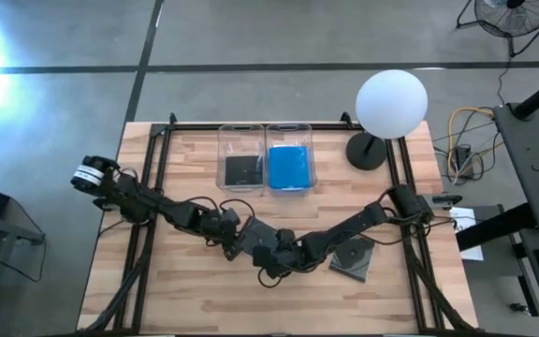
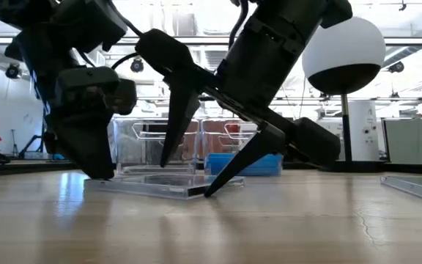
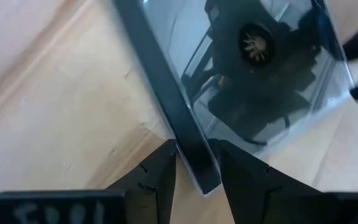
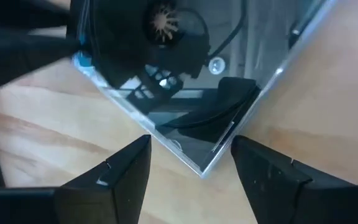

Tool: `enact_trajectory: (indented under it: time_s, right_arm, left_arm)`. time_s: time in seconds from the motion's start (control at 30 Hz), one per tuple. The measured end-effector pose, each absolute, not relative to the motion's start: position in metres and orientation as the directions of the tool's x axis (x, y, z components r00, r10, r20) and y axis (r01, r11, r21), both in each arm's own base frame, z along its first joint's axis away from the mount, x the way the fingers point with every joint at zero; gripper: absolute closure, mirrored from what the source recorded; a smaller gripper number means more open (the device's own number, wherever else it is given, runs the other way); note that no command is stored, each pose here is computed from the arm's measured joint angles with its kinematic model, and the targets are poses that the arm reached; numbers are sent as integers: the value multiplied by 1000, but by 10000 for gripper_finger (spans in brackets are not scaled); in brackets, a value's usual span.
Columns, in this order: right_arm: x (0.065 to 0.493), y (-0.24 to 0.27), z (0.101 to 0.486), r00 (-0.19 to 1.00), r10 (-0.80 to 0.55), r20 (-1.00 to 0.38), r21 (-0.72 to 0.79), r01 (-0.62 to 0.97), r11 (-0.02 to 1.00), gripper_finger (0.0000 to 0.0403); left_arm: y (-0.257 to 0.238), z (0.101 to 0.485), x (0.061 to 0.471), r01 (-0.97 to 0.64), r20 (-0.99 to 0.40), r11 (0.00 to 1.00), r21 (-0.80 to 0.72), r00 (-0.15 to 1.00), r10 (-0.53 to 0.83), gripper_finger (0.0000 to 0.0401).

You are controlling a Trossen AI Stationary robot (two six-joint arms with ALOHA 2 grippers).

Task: Pick & place jewel cases by type
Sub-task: Put the left black CD case into the left transparent bin

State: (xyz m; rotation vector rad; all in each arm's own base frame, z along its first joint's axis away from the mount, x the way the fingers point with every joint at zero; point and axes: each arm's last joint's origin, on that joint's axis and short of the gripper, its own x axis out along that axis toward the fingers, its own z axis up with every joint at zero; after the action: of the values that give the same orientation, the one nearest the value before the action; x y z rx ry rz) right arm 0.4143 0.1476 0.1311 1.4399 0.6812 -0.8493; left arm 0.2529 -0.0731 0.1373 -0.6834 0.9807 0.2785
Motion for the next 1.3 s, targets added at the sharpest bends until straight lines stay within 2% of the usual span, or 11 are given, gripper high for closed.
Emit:
enact_trajectory:
  time_s: [0.27, 0.37, 0.47, 0.57, 0.73, 0.93, 1.07, 1.2, 1.3]
  right_arm:
    - [402, 145, 164, 563, -217, -797, 572, 820, 26, 179]
    - [402, 144, 173, 587, -222, -778, 580, 808, 106, 179]
    - [401, 142, 175, 580, -220, -785, 567, 814, 124, 179]
    - [394, 141, 172, 515, -219, -829, 509, 856, 88, 179]
    - [382, 146, 160, 403, -138, -905, 391, 914, 104, 179]
    - [389, 162, 164, 504, -41, -862, 502, 863, 56, 179]
    - [393, 172, 165, 558, -1, -830, 558, 829, 42, 179]
    - [394, 176, 151, 542, 3, -840, 542, 840, -5, 179]
    - [398, 181, 142, 561, 20, -828, 560, 828, -39, 179]
  left_arm:
    - [-79, 138, 249, -446, -849, 783, -434, 492, -191, 297]
    - [-81, 138, 248, -430, -846, 787, -442, 492, -207, 297]
    - [-82, 138, 248, -424, -846, 789, -445, 490, -213, 297]
    - [-82, 137, 247, -428, -850, 790, -439, 482, -211, 297]
    - [-81, 142, 245, -433, -844, 781, -451, 492, -214, 298]
    - [-76, 173, 243, -400, -762, 786, -472, 634, -135, 297]
    - [-70, 163, 237, -446, -802, 780, -438, 586, -115, 297]
    - [-70, 150, 236, -504, -827, 732, -459, 543, -144, 297]
    - [-73, 148, 243, -497, -803, 695, -519, 563, -198, 297]
